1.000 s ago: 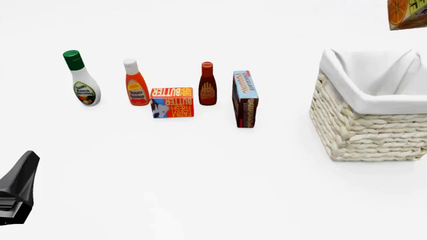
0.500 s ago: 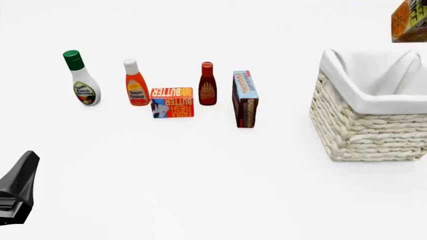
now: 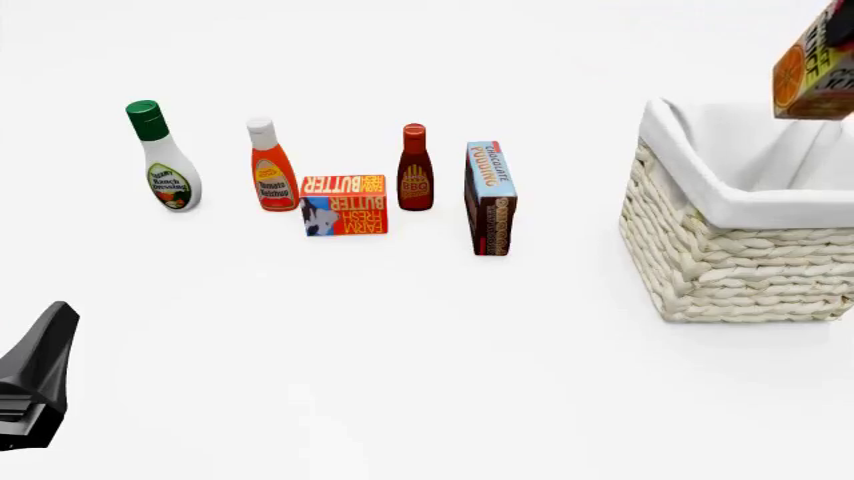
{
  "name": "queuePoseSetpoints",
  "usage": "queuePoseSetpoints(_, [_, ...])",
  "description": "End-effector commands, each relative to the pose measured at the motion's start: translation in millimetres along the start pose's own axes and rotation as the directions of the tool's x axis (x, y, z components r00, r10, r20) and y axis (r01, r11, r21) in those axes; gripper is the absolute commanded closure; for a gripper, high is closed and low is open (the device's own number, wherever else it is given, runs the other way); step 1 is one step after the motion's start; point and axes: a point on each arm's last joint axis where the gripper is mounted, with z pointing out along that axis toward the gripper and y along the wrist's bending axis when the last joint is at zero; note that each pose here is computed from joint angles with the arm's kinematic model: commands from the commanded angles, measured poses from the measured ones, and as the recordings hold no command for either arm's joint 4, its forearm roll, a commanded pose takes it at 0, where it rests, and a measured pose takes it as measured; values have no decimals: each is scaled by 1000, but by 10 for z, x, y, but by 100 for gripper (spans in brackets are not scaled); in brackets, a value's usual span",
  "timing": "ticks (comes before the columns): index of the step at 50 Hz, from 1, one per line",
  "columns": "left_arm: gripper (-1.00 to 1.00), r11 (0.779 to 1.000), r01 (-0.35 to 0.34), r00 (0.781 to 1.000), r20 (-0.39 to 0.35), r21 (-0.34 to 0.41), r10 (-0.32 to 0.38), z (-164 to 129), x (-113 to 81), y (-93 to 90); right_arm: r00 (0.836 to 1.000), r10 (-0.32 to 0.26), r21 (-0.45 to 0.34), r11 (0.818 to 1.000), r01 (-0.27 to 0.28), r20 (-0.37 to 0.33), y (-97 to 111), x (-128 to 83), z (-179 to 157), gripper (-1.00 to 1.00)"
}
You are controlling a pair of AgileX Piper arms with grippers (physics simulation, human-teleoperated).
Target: Pick the orange juice and place it in the basket.
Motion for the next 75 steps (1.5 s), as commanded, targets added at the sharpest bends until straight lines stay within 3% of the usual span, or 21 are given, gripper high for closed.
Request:
queuePoseSetpoints(1, [-100,1000,-1,1000,0,-8,1,1,3,4,999,37,3,999,-37,-30,-16,-4,119,100])
queuePoseSetpoints(23, [-100,1000,-1,1000,0,-8,1,1,3,4,995,86,38,996,-84,-50,-175,-64,265,100])
queuePoseSetpoints(75, [-100,1000,-1,1000,0,-8,1,1,3,5,974,153,49,988,-147,-169,-254,-185,960,100])
